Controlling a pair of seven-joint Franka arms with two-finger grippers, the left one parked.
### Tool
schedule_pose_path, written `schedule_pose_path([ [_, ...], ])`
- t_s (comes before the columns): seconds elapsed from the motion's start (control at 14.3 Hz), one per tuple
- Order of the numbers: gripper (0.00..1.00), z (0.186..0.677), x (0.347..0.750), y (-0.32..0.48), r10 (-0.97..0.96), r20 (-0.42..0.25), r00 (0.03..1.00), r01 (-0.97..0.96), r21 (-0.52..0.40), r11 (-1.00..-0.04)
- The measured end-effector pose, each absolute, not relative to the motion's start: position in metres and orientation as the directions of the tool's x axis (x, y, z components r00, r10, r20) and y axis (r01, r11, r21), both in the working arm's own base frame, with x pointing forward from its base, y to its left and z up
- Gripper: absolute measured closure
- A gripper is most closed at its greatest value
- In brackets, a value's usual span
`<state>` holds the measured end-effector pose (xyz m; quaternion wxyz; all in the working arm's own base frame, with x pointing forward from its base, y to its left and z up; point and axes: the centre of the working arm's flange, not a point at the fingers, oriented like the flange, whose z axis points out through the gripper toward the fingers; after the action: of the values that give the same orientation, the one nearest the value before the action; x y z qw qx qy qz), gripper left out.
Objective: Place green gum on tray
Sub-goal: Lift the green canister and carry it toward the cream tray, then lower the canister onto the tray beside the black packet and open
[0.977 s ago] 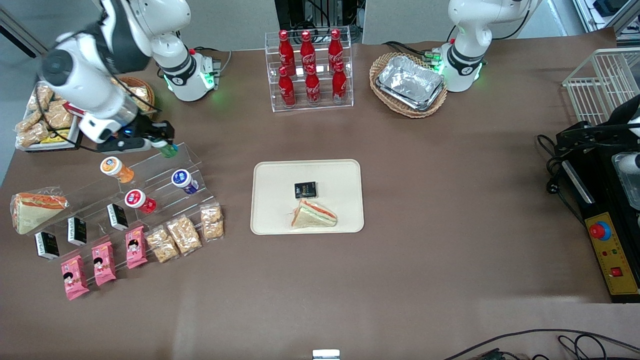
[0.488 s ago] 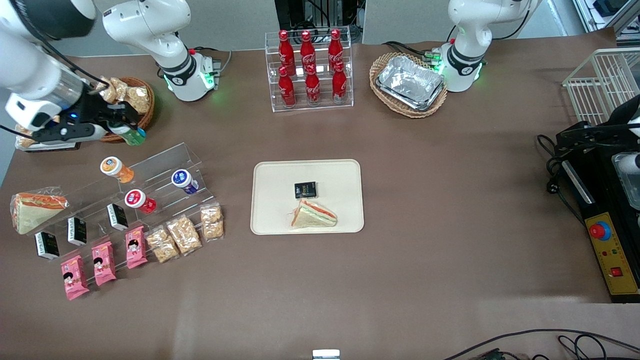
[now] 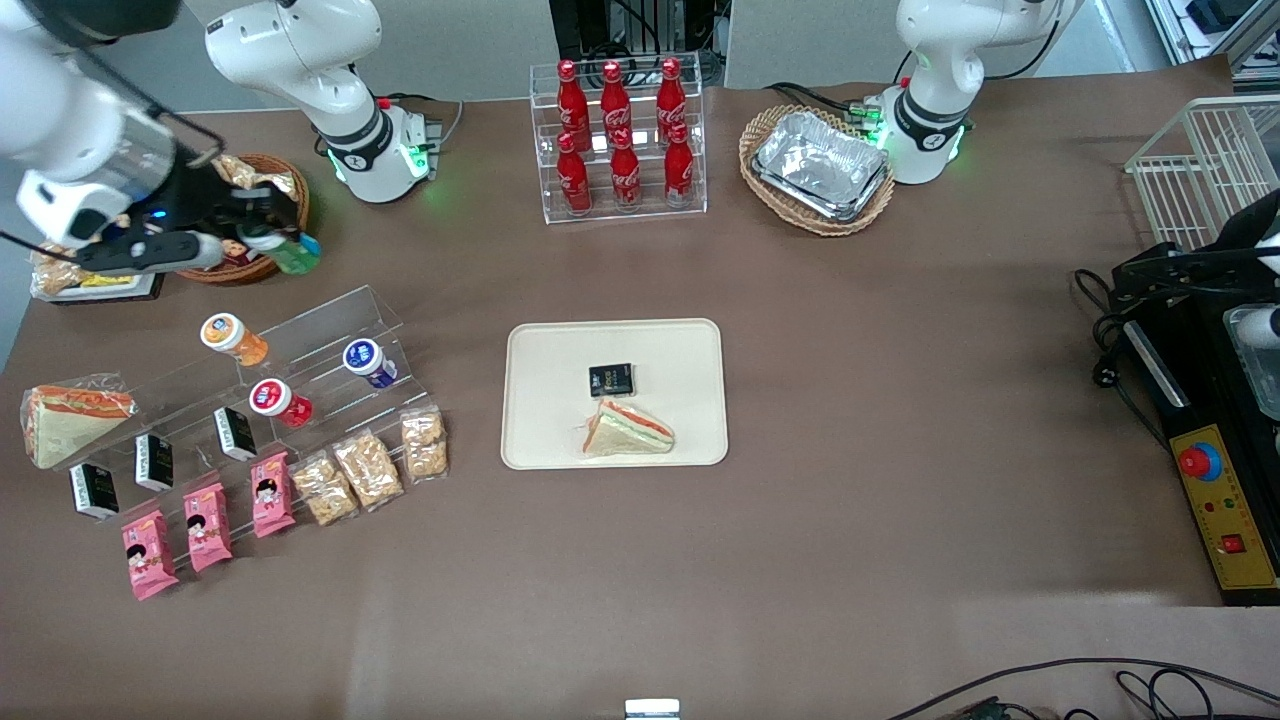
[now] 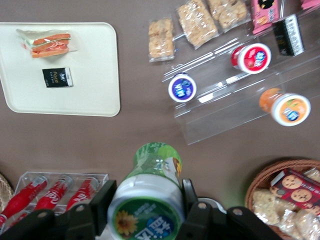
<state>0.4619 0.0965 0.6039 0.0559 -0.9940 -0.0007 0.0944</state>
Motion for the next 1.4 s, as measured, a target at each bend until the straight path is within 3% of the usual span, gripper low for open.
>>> schedule_pose_path([
  [0.28,0.41,0.58,0.458,0.162,-0.024,-0.185,0.982,-0.037,-0.07,-0.997],
  [1.05,0.41,0.404,0.434,0.268,-0.105,-0.067,0.992,-0.109,-0.063,-0.992],
  [1.4,0.41,0.341,0.443,0.287,-0.124,-0.064,0.99,-0.129,-0.085,-0.988],
])
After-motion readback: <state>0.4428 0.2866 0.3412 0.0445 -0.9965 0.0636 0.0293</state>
